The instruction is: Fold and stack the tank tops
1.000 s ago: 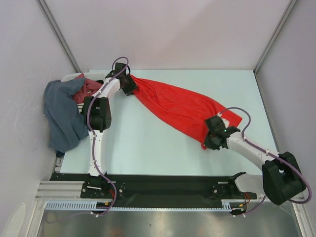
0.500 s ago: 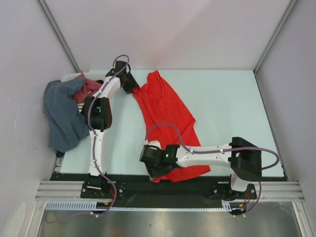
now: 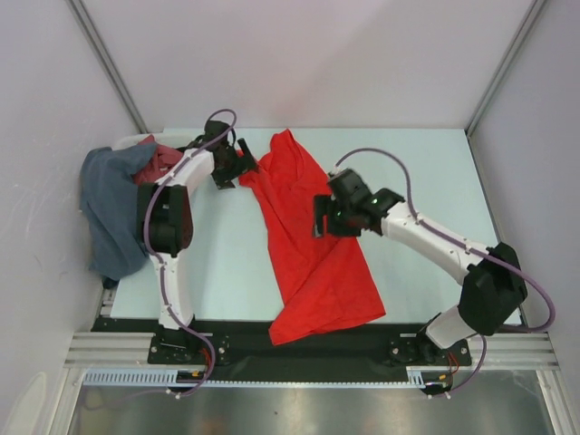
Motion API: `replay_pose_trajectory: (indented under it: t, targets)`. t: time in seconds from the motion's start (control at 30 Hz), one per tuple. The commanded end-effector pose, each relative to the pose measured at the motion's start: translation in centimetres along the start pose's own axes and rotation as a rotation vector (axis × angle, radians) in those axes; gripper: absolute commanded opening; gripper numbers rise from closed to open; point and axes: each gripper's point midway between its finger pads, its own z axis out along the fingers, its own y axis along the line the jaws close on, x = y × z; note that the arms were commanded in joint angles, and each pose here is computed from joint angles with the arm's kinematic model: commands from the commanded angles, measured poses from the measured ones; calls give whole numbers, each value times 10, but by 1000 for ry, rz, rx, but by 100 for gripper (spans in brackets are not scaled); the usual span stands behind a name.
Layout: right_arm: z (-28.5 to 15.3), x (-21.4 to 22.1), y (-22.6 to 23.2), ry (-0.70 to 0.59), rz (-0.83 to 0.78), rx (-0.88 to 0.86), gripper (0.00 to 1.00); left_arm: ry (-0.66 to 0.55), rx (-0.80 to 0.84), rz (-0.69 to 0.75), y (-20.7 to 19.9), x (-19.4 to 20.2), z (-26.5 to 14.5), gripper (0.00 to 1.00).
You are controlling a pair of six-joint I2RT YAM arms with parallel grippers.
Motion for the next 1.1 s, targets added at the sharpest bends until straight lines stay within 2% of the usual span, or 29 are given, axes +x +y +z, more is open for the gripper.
replay_pose_trajectory:
  t: [0.0,0.13,0.17,0.23,0.27,0.3,0.4,0.5,0.53,0.6,0.63,0.8,0.9,1.0,1.07]
  targets:
    - [-3,-66,-37,-110,-14,-7,73,-140,82,44,-25,-18,-53,100]
    - [15,-115,-83,-148,29,58,70,-167,107,46,-25,4,-80,99]
    - [27,-127,-92,-146,29,75,70,-138,97,46,-18,24,-76,99]
    - [36,-144,-113,-158,56,94,72,-156,144,62,-27,34,-86,98]
    - [48,-153,-121,-157,67,91,73,-119,140,67,-23,56,-80,97]
    - [54,-162,-127,-168,79,89,74,-118,151,71,-25,61,-83,97]
    - [79,-183,-154,-162,122,137,74,-78,159,70,-25,84,-71,91]
    - [93,-207,-157,-165,112,112,70,-42,166,60,-28,93,-56,79]
    - [115,-202,-162,-125,115,113,70,-33,164,51,-28,94,-52,75]
    - [121,-216,-157,-132,100,83,68,-21,159,47,-30,93,-43,75]
    - [139,-210,-164,-101,107,85,68,-18,152,39,-28,93,-40,75]
    - [169,-209,-162,-66,103,31,68,-11,142,36,-34,90,-23,80]
    - [185,-205,-163,-61,96,60,69,1,129,35,-35,90,-10,80]
    - [197,-201,-158,-43,87,51,67,7,111,35,-36,86,2,75]
    - [205,-199,-154,-30,81,44,60,-7,97,38,-39,78,6,66]
